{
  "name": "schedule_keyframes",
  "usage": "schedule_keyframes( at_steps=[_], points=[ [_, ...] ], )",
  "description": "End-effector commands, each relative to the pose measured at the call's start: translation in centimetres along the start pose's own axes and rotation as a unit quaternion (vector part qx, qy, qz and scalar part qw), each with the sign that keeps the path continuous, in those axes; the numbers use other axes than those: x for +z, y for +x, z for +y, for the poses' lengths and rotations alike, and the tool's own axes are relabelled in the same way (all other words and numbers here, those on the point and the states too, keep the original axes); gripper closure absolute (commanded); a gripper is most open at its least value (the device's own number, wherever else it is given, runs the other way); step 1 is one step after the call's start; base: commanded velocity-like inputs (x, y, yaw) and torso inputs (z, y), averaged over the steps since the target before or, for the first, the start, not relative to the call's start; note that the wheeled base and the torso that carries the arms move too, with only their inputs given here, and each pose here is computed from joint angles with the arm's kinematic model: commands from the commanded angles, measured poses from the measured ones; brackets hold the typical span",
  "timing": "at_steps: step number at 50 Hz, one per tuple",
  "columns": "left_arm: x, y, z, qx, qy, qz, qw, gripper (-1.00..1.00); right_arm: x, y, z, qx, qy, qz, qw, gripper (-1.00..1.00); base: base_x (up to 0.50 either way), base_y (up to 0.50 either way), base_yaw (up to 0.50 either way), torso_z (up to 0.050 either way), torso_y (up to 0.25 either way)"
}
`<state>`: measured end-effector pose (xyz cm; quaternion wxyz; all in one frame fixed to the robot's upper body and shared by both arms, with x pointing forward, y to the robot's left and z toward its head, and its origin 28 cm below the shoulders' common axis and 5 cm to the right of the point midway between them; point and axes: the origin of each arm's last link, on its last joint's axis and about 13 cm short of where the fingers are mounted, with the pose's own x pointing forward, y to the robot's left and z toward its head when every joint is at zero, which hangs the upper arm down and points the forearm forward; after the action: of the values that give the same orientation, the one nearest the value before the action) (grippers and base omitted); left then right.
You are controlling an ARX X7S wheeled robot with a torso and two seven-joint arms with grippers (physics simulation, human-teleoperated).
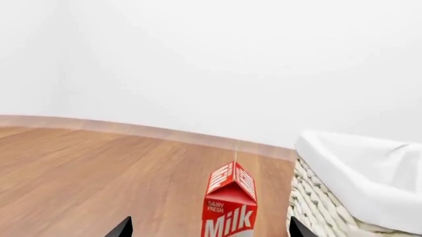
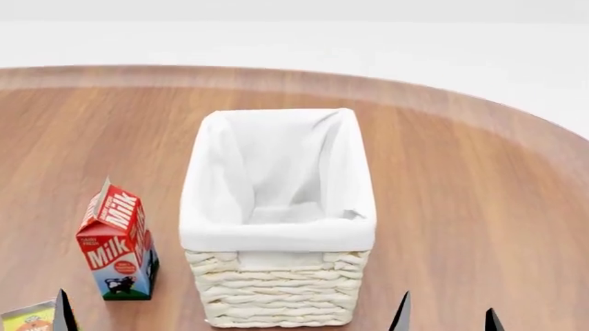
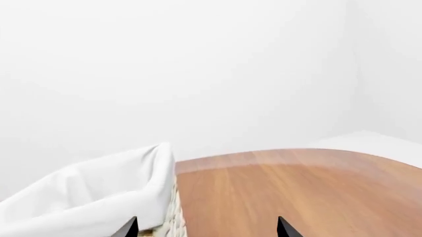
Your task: Pick up the alphabet soup, and put it in the basket.
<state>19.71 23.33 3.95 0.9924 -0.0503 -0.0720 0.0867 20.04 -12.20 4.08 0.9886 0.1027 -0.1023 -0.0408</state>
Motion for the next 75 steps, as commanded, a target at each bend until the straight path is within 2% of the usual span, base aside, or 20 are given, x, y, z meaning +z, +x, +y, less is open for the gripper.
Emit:
schedule_keyframes(
  at_steps=[1, 7, 26, 32, 42, 44, 47, 55, 58, 63, 70, 72, 75],
  points=[
    [0.0, 0.0, 0.0, 0.0, 0.0, 0.0, 1.0, -1.0, 0.0, 0.0, 0.0, -0.001, 0.001, 0.001, 1.0, -1.0, 0.27, 0.0, 0.0, 0.0, 0.0],
    [0.0, 0.0, 0.0, 0.0, 0.0, 0.0, 1.0, -1.0, 0.0, 0.1, -0.1, -0.003, 0.017, 0.007, 1.0, -1.0, 0.21, 0.0, 0.0, 0.0, 0.0],
    [0.1, -0.1, 0.0, 0.001, 0.0, -0.001, 1.0, -1.0, -0.1, 0.2, -0.1, -0.001, 0.012, 0.011, 1.0, -1.0, 0.0, 0.0, 0.0, 0.0, 0.0],
    [0.0, 0.0, 0.0, 0.0, 0.002, 0.0, 1.0, -1.0, -0.3, 0.0, -0.1, 0.024, 0.005, 0.014, 1.0, -1.0, 0.0, 0.0, 0.0, 0.0, 0.0],
    [0.0, 0.0, 0.1, 0.005, 0.005, 0.0, 1.0, -1.0, -0.2, 0.5, -2.7, 0.026, 0.021, 0.032, 0.999, -1.0, 0.0, 0.0, 0.0, 0.0, 0.0],
    [0.0, 0.1, 0.1, 0.005, 0.006, 0.0, 1.0, -1.0, 0.0, 0.5, -3.1, 0.073, 0.031, 0.046, 0.996, -1.0, 0.0, 0.0, 0.0, 0.0, 0.0],
    [0.0, 0.1, 0.1, 0.005, 0.007, 0.001, 1.0, -1.0, 0.4, 0.4, -3.4, 0.111, 0.061, 0.047, 0.991, -1.0, 0.0, 0.0, 0.0, 0.0, 0.0],
    [0.1, 0.1, 0.2, 0.006, 0.007, 0.0, 1.0, -1.0, 1.1, 0.3, -3.4, 0.167, 0.088, 0.06, 0.98, -1.0, 0.0, 0.0, 0.0, 0.0, 0.0],
    [0.1, 0.0, 0.2, 0.006, 0.007, 0.0, 1.0, -1.0, 1.2, 0.0, -3.3, 0.187, 0.087, 0.063, 0.977, -1.0, 0.0, 0.0, 0.0, 0.0, 0.0],
    [0.1, 0.1, 0.2, 0.005, 0.008, 0.001, 1.0, -1.0, 1.3, -0.8, -3.0, 0.252, 0.091, 0.07, 0.961, -1.0, 0.0, 0.0, 0.0, 0.0, 0.0],
    [0.1, 0.0, 0.2, 0.005, 0.008, 0.0, 1.0, -1.0, 1.4, -1.5, -2.8, 0.304, 0.091, 0.071, 0.946, -1.0, 0.0, 0.0, 0.0, 0.0, 0.0],
    [0.0, 0.0, 0.1, 0.004, 0.009, 0.001, 1.0, -1.0, 1.4, -1.9, -2.9, 0.345, 0.102, 0.07, 0.931, -1.0, 0.0, 0.0, 0.0, 0.0, 0.0],
    [0.0, 0.0, 0.1, 0.004, 0.009, 0.001, 1.0, -1.0, 1.3, -2.1, -2.8, 0.365, 0.103, 0.077, 0.922, -1.0, 0.0, 0.0, 0.0, 0.0, 0.0]
  ],
)
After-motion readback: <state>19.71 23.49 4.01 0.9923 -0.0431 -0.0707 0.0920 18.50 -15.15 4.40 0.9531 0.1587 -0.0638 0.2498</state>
